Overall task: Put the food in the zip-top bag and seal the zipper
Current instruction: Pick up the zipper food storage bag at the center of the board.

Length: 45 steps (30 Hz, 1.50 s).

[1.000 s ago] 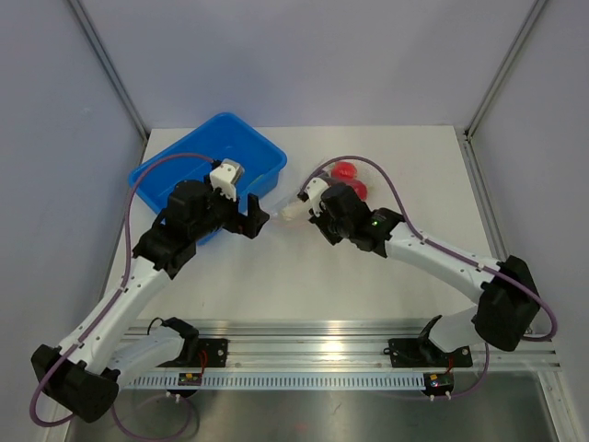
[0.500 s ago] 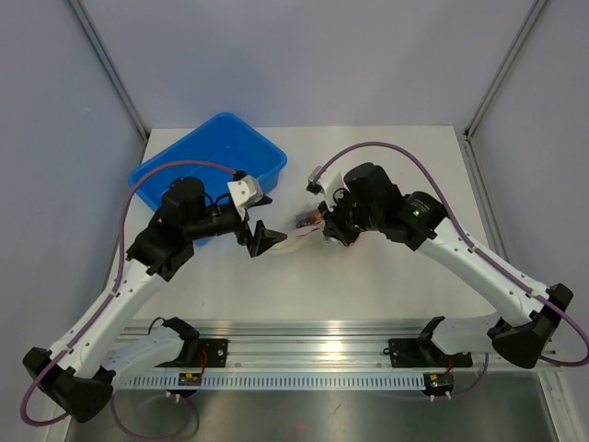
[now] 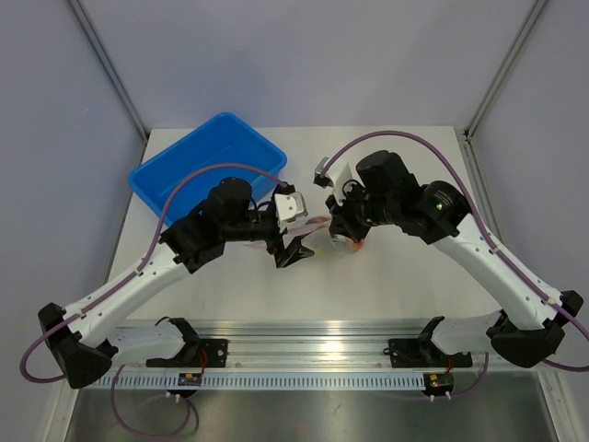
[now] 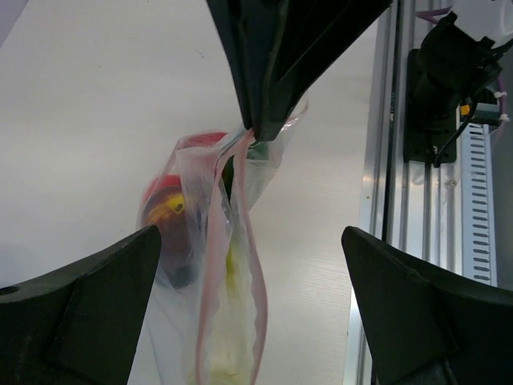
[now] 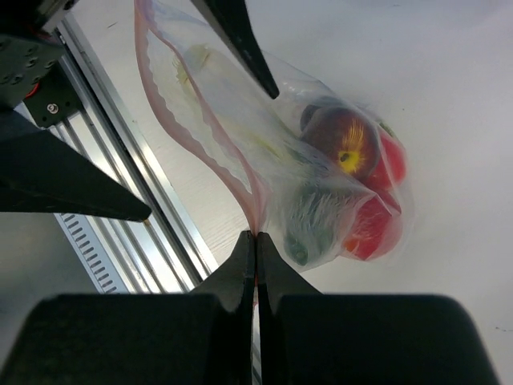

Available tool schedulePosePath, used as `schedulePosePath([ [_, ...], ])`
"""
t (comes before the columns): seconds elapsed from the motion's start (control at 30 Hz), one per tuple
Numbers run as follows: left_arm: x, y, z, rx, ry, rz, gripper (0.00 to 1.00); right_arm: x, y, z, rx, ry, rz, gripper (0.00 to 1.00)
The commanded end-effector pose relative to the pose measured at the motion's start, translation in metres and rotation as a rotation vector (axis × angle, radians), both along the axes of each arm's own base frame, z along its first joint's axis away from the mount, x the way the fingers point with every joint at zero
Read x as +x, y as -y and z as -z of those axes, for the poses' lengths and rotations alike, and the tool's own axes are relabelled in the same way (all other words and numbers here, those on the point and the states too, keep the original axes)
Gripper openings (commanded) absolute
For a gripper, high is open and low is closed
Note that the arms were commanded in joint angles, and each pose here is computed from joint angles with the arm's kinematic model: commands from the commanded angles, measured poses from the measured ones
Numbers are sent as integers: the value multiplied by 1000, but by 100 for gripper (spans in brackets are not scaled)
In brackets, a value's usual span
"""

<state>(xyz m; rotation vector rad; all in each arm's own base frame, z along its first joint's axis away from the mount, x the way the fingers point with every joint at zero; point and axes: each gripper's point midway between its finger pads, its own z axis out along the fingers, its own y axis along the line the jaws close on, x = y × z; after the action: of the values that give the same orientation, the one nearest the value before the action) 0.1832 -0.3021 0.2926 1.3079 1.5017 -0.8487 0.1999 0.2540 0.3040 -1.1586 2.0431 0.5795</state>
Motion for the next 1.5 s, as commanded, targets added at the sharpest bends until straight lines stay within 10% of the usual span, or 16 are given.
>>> schedulePosePath([
  [0.0, 19, 6, -23, -25, 104, -41, 99, -1, -5, -23, 52, 37, -39, 0],
  [0.27, 27, 18, -15, -17, 97, -35, 88, -1, -7, -31, 83, 37, -40, 0],
  [0.43, 26, 22, -23, -40, 94, -20, 0, 4, -2, -47, 144, 65, -5, 0],
  [0.53, 25, 24, -37, -67, 72, -21, 0, 5, 3, -59, 179, 95, 22, 16],
  [0.57, 27, 24, -45, -88, 73, -22, 0, 7, 5, -62, 185, 107, 41, 41],
  [0.73, 29, 24, -73, -179, 47, 6, 0, 10, 25, -93, 259, 230, 127, 68],
  [1.47, 31, 18, -83, -209, 59, 72, 0, 40, 37, -51, 299, 225, 95, 62],
])
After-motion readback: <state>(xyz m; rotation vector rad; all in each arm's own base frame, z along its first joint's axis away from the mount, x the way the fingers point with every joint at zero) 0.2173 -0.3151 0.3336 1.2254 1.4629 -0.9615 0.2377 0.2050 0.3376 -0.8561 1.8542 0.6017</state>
